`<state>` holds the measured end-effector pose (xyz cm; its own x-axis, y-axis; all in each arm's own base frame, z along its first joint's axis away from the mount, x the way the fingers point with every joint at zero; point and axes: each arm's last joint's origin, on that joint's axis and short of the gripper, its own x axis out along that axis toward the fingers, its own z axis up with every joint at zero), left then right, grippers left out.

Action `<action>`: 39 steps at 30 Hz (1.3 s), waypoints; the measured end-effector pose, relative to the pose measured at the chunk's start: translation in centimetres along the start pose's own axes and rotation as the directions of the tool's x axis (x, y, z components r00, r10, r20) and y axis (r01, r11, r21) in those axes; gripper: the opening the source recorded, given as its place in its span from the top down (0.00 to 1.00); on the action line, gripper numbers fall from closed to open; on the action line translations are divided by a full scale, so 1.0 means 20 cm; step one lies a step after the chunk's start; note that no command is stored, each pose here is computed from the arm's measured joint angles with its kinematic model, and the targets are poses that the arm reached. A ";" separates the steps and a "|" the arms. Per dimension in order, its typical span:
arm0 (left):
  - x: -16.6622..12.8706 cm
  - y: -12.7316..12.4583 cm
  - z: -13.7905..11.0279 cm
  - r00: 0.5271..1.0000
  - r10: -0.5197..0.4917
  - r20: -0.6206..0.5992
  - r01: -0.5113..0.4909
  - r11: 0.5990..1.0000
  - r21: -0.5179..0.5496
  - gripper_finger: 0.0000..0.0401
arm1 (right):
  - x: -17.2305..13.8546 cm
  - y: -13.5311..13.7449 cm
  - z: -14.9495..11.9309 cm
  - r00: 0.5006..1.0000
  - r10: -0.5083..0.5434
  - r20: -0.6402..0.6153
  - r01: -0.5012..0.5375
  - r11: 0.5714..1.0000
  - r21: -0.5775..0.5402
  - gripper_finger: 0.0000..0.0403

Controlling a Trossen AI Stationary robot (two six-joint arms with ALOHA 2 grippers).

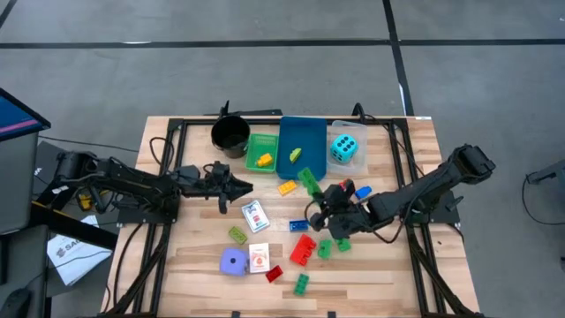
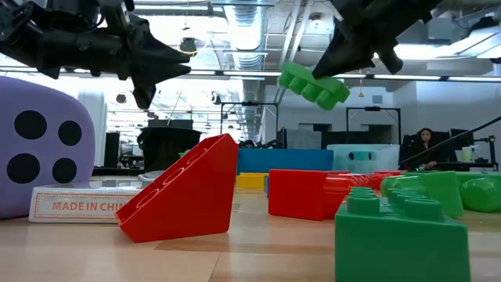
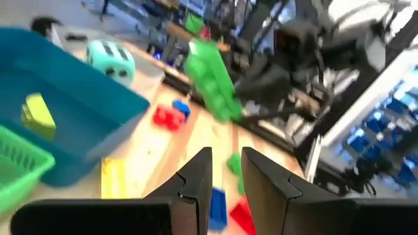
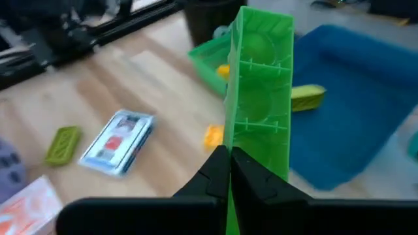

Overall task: Pick & Place Toys
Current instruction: Put the large stud green game piece into the green bin

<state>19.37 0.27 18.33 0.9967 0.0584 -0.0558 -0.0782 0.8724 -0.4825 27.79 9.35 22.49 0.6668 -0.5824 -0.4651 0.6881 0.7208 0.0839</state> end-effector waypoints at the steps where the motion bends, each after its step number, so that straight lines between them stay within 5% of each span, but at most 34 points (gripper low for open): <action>1: 0.00 -0.01 -0.01 1.000 -0.001 -0.022 0.001 1.000 0.002 0.81 | 0.01 -0.01 0.01 1.000 -0.023 0.011 0.023 1.000 -0.006 1.00; 6: -0.01 -0.04 -0.06 0.996 -0.022 -0.091 0.023 1.000 0.008 0.81 | 0.09 -0.07 0.06 0.995 -0.100 0.022 0.101 0.993 -0.059 1.00; 15: -0.01 -0.08 -0.01 0.987 -0.157 -0.024 0.158 0.984 0.081 0.81 | 0.27 -0.20 0.19 0.977 -0.205 0.055 0.210 0.970 -0.122 1.00; 22: -0.02 -0.12 0.04 0.958 -0.282 0.053 0.263 0.937 0.231 0.81 | 0.41 -0.28 0.32 0.997 -0.073 0.036 0.076 0.992 -0.101 1.00; 28: -0.01 -0.06 0.07 0.980 -0.073 0.184 0.009 0.945 0.328 0.81 | 0.42 -0.26 0.34 0.998 0.057 0.019 -0.054 0.986 -0.156 1.00; 32: -0.01 -0.01 0.09 0.961 0.108 0.256 -0.201 0.906 0.372 0.81 | 0.39 -0.21 0.33 0.995 0.096 0.032 -0.088 0.978 -0.190 1.00; 39: -0.01 0.02 0.10 0.952 0.158 0.263 -0.251 0.894 0.372 0.81 | 0.32 -0.11 0.31 0.972 0.230 0.050 -0.206 0.936 -0.286 1.00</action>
<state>19.17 1.57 19.87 0.9417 0.3212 0.1005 -0.3127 0.9454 -0.0918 32.25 1.71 24.78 0.8206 -0.4193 -0.3883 0.4244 0.9022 -0.0774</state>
